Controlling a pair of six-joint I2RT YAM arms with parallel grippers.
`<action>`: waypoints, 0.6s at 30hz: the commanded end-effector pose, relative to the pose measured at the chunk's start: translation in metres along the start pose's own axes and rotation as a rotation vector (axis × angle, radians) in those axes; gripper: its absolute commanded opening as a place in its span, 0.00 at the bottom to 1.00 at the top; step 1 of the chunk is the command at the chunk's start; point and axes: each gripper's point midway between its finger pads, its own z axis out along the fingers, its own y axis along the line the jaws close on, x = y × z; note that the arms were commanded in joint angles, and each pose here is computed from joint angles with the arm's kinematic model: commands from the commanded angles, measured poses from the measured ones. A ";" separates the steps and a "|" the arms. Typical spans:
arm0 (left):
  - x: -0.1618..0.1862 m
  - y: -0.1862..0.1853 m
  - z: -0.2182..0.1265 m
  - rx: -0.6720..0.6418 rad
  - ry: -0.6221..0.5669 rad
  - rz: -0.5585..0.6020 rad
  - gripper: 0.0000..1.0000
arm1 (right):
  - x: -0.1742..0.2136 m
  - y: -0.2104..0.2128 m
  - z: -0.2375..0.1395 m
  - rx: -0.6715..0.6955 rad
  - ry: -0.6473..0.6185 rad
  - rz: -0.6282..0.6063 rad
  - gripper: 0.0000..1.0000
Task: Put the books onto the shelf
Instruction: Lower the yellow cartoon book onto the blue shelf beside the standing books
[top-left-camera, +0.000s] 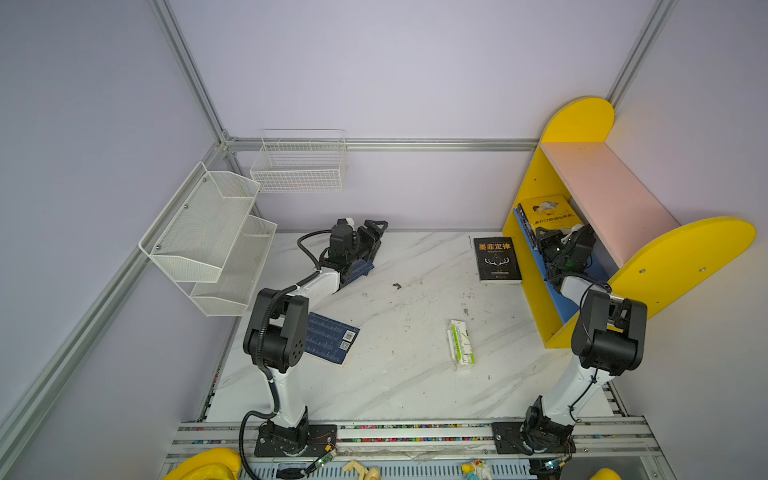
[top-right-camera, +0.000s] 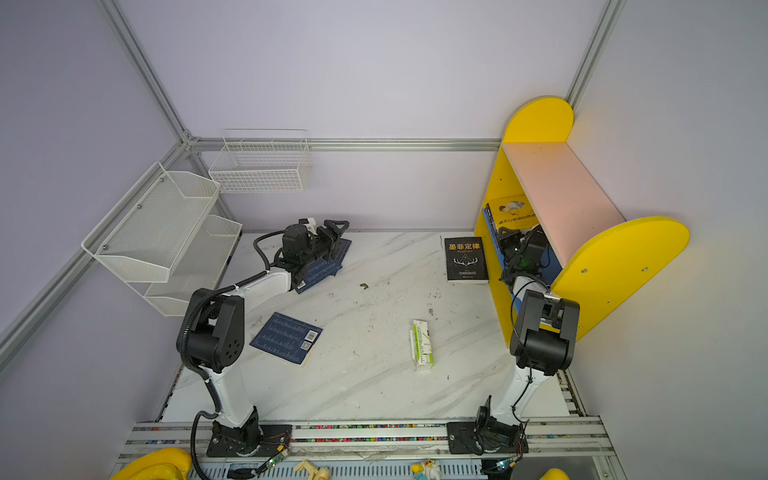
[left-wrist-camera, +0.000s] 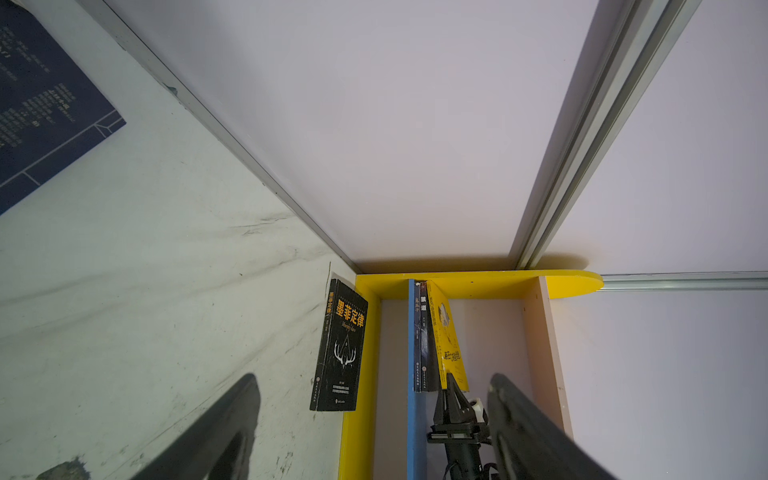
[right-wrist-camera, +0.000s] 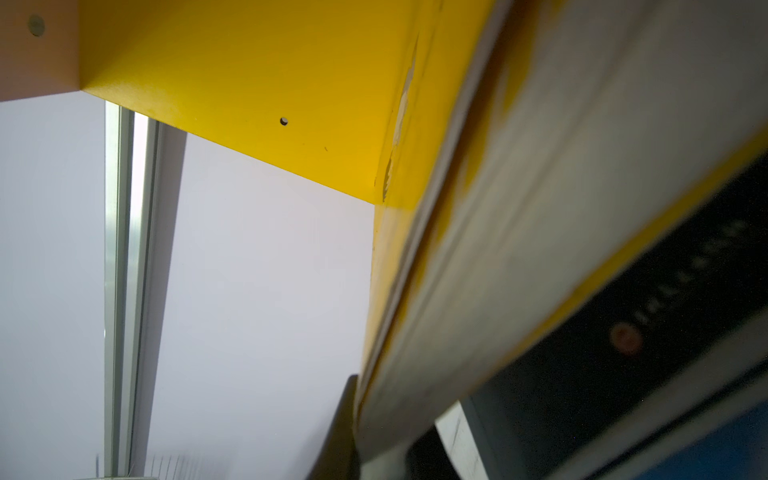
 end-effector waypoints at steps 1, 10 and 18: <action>0.003 -0.007 -0.004 0.038 0.006 0.003 0.84 | -0.006 0.006 0.007 -0.007 0.003 -0.003 0.06; 0.005 -0.004 -0.004 0.042 0.013 -0.009 0.85 | -0.001 0.000 0.014 0.011 0.040 0.020 0.19; 0.007 -0.002 -0.007 0.047 0.015 -0.020 0.85 | -0.004 -0.012 0.011 0.144 0.047 0.095 0.44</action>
